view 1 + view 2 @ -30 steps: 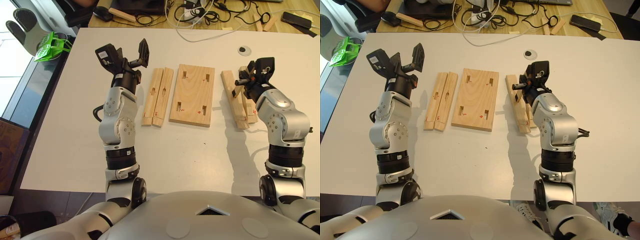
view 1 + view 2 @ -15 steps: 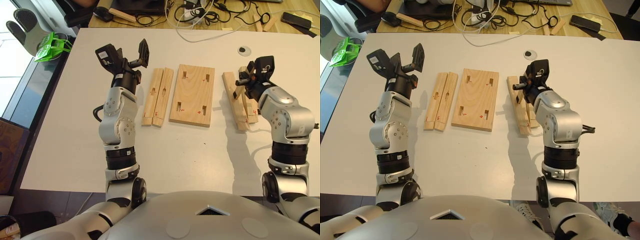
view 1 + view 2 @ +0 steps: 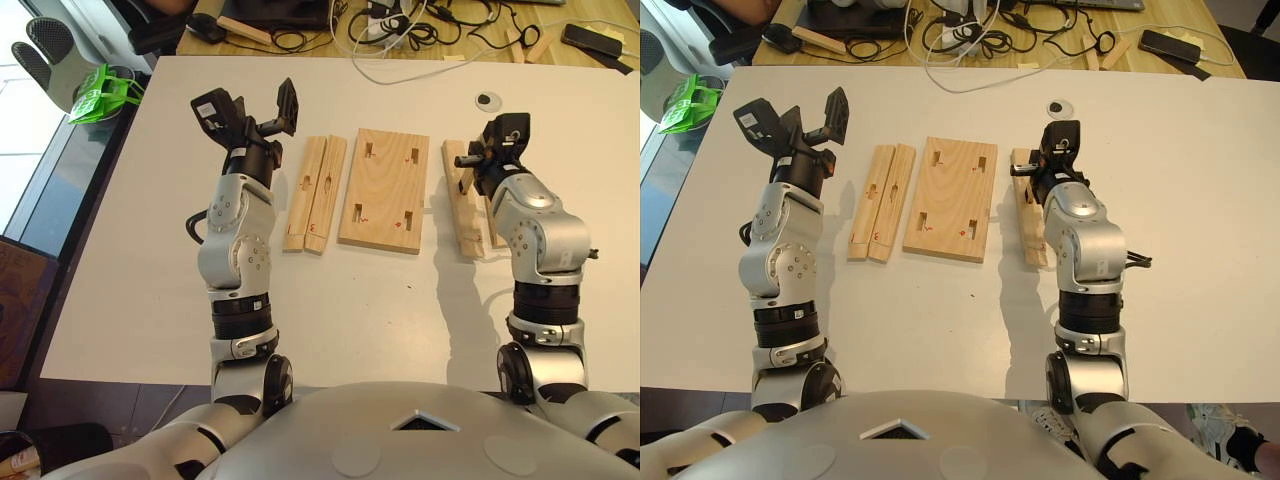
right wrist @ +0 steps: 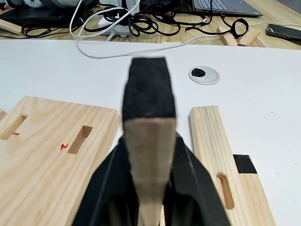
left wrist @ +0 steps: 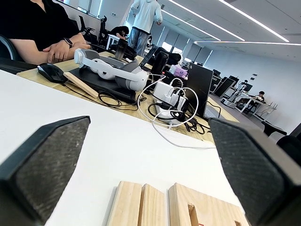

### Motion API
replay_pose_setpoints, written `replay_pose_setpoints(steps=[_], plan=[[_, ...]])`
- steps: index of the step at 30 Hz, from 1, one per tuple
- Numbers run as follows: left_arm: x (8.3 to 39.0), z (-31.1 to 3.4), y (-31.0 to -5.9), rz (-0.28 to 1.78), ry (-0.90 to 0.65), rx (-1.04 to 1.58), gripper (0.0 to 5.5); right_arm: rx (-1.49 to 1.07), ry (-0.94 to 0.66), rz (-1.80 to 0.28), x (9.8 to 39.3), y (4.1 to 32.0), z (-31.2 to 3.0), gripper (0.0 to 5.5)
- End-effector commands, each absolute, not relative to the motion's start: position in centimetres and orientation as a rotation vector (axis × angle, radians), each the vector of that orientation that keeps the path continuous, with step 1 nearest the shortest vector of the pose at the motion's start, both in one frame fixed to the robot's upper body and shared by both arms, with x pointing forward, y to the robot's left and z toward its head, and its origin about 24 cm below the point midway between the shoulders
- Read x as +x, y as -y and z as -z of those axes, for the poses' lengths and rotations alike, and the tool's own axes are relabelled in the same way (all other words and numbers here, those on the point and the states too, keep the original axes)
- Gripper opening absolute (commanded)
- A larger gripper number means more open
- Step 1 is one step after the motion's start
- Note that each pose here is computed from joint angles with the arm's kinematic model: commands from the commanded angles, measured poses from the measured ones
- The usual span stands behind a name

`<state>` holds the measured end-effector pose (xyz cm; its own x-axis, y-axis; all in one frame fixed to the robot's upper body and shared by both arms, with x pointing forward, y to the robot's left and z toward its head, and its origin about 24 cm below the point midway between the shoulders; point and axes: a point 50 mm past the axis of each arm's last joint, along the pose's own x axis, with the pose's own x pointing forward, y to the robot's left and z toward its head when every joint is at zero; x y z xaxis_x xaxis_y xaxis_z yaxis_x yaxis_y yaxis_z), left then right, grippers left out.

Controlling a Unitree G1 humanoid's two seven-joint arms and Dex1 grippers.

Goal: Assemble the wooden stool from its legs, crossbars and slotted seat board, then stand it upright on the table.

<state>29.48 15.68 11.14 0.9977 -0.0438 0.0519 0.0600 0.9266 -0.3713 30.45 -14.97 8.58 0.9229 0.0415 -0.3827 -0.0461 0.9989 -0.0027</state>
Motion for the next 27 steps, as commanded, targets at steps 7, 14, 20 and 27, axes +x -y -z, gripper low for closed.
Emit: replay_pose_setpoints(steps=[7, 14, 20, 27], plan=[[29.8, -11.1, -15.7, 0.025, 0.045, -0.376, 4.66, 0.025, -0.359, 0.037, 33.6, 10.6, -6.5, 0.39], [29.9, -11.1, -15.6, 0.019, 0.055, -0.383, 4.66, -0.013, -0.397, 0.086, 34.3, 10.4, -5.1, 0.39], [30.0, -11.0, -15.5, 0.020, 0.056, -0.390, 4.66, 0.045, -0.407, 0.089, 34.4, 10.4, -5.2, 0.39], [30.1, -10.9, -15.5, 0.018, 0.056, -0.403, 4.66, 0.028, -0.272, 0.035, 34.7, 10.2, -7.1, 1.09]])
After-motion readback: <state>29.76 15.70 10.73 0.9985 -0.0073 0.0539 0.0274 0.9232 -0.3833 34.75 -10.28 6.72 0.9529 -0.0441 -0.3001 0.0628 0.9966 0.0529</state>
